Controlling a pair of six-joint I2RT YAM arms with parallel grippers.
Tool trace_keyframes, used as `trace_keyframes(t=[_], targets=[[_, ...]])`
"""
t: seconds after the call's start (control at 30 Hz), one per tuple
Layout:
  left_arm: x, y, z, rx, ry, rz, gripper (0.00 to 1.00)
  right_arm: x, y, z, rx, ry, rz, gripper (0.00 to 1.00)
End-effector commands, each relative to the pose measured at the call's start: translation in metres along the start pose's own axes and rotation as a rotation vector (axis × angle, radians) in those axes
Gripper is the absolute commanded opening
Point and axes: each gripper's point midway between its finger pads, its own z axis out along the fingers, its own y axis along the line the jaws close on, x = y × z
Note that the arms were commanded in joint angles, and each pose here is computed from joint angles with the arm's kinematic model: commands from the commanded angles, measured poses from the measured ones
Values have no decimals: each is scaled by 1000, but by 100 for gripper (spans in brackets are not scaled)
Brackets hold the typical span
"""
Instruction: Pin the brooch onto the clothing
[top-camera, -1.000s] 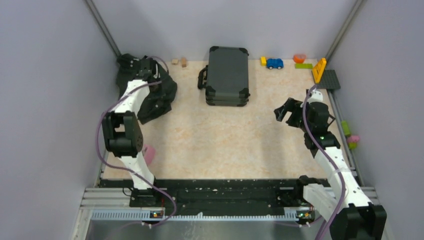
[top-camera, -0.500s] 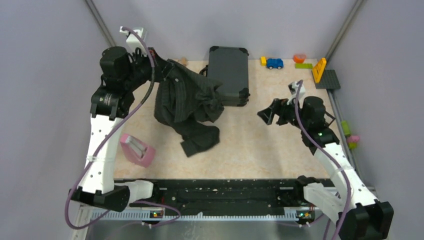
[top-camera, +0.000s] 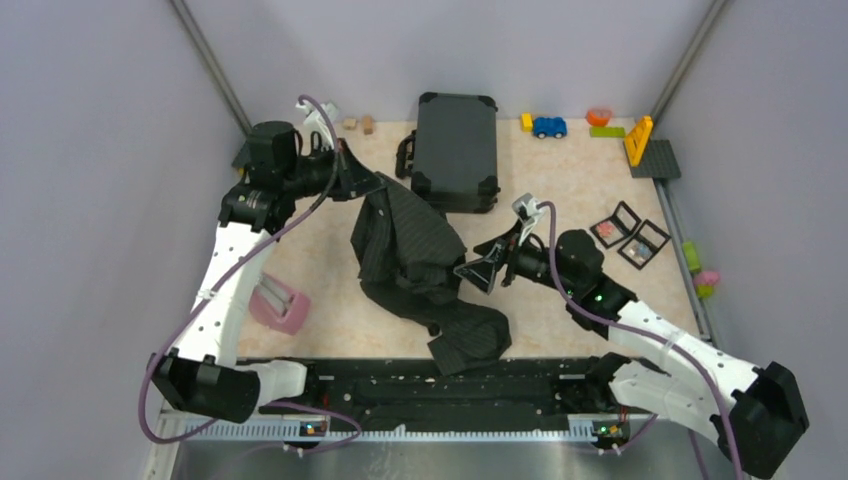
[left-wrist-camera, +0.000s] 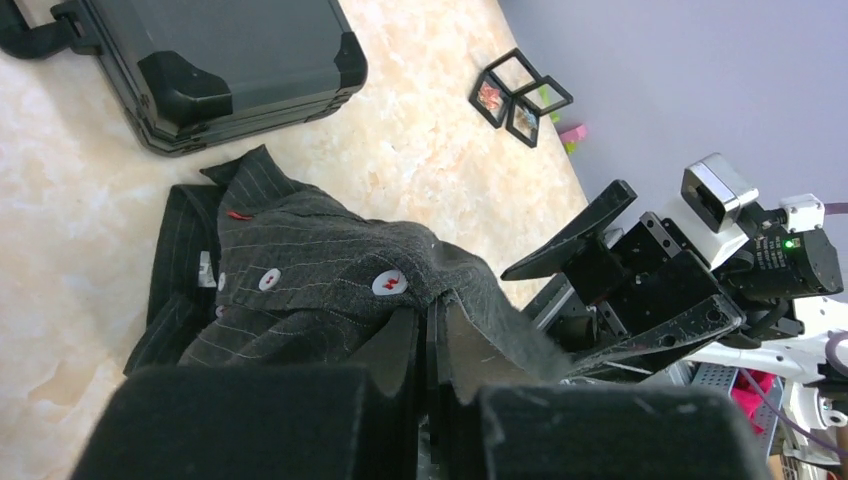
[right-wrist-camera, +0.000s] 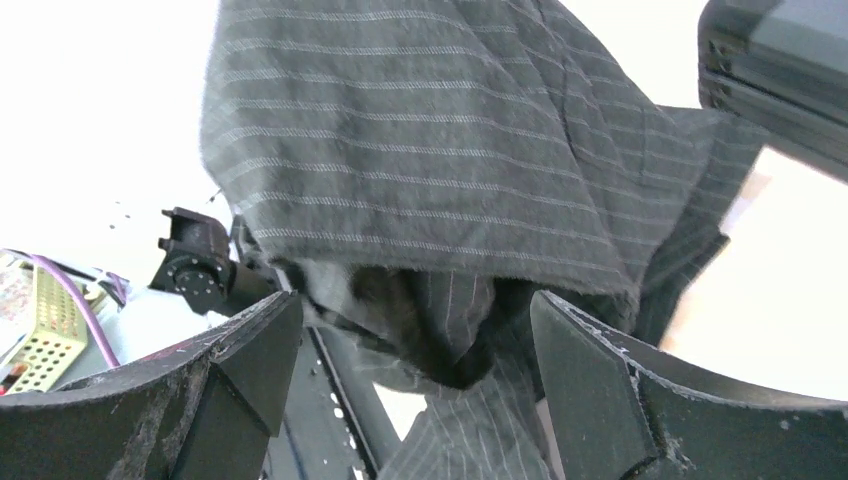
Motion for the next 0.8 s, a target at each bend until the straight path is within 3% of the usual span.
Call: trace_keyframes(t=[0.0,0.23,0.33,0.6,0.77], targets=[[-20,-29,-13,94,-79,75,0,-31,27,9,-84,-113,-56,87],[-21,-31,-16,85,-92,79,0,-16,32,20,-45,-72,-97,86],[-21,-32,-18,84,-97,80,0,-8,33,26,0,-65,-101,80],[-20,-27,-17,63,-98,78,0,-6,67,35,-68,-154,-52,77],[-21,-26,-19,51,-105,84,0,8,78,49,-97,-127,-12,76]])
